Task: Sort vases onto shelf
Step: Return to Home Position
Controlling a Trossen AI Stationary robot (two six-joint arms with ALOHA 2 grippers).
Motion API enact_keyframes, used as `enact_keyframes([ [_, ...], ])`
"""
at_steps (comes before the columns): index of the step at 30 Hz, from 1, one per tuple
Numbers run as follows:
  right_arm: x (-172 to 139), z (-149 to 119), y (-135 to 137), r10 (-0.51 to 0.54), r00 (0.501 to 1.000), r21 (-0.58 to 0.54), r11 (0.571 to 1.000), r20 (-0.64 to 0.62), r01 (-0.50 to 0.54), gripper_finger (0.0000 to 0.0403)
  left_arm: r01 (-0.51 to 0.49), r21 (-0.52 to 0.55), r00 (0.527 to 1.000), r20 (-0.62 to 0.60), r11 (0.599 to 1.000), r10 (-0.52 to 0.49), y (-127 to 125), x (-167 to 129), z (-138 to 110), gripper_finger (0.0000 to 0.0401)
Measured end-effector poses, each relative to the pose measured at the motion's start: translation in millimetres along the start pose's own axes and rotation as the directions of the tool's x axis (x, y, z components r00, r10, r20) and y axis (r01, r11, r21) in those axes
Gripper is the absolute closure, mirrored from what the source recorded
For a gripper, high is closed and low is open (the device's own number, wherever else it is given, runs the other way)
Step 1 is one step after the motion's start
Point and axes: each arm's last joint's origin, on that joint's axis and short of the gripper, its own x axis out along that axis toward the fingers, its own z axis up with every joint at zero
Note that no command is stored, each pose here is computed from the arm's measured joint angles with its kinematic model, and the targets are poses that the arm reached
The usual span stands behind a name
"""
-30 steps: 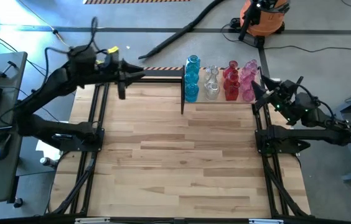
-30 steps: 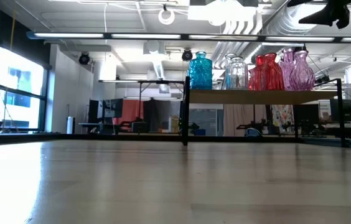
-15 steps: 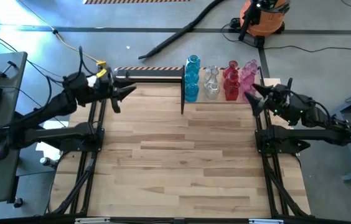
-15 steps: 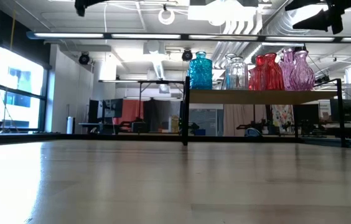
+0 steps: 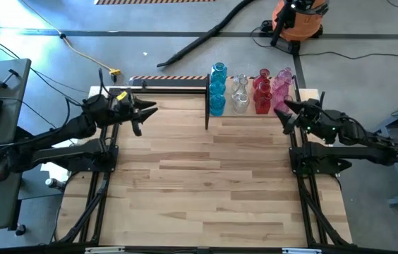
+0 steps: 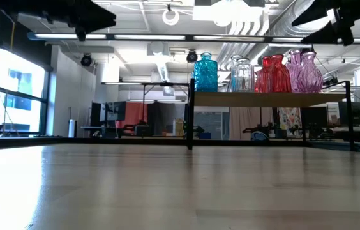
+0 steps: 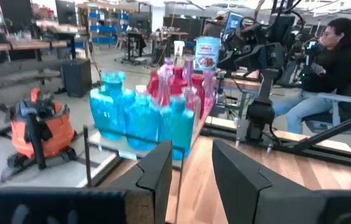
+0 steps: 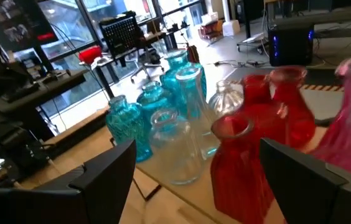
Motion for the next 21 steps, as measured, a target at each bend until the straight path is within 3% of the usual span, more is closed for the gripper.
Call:
enact_keyframes([
  [9,27.8,-54.4,0.9,0.130,0.990,0.051,0.990,0.048,-0.132,0.0081,0.006,-0.022,0.996,0.094,1.000,-0.004,2.4,2.9,-34.5,0.0295],
  [21,38.8,-85.3,-1.2,0.215,0.975,0.060,0.974,0.048,-0.218,0.0081,-0.002,-0.063,1.000,0.016,0.998,0.003,4.4,1.3,-74.1,0.0295],
])
